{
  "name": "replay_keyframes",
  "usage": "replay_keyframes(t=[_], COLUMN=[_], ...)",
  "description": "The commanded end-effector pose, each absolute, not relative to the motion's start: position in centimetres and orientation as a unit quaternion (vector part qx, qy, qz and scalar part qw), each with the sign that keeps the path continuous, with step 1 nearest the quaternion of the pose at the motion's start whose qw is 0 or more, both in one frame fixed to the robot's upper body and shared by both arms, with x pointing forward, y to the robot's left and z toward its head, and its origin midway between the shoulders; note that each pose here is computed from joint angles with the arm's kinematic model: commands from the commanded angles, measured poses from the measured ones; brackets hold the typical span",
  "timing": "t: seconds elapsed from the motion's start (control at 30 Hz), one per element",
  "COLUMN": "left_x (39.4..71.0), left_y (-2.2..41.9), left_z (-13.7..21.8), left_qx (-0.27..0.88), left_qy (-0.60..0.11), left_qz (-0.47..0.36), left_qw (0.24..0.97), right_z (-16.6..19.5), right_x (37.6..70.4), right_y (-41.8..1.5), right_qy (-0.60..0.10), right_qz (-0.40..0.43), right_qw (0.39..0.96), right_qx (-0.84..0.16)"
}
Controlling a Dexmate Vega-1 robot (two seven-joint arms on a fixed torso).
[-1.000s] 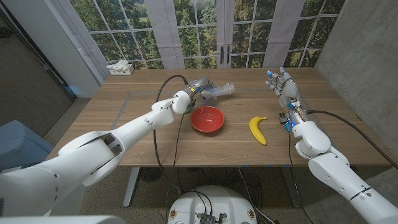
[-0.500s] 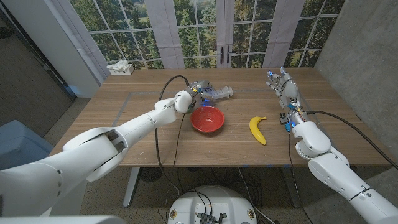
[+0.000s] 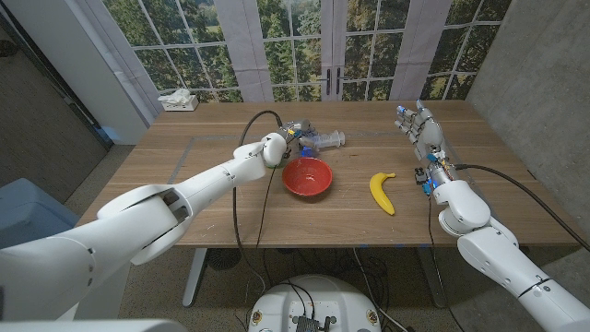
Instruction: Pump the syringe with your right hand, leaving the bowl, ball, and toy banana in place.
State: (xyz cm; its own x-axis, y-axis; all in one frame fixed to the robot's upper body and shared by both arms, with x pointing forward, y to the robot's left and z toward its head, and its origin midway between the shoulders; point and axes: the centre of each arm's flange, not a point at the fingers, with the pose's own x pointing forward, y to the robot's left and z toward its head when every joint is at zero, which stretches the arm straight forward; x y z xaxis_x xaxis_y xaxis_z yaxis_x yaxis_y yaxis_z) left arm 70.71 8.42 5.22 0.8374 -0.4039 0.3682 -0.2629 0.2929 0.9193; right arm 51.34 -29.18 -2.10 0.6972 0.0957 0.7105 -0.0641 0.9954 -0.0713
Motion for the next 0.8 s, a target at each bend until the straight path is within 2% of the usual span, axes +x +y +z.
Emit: replay_keyframes(t=[0.03, 0.8], left_x=[70.3, 69.3], left_y=[8.3, 9.4], left_z=[5.4, 6.2], left_qx=[0.594, 0.572], left_qy=[-0.282, -0.307], left_qz=[-0.022, -0.019], left_qw=[0.753, 0.761], right_z=[-1.9, -1.3], right_x=[51.5, 52.1], right_y=[-29.2, -28.9], right_qy=[-0.388, -0.389], right_qz=[0.046, 0.049], right_qw=[0.920, 0.920], right_qx=[-0.019, -0.025])
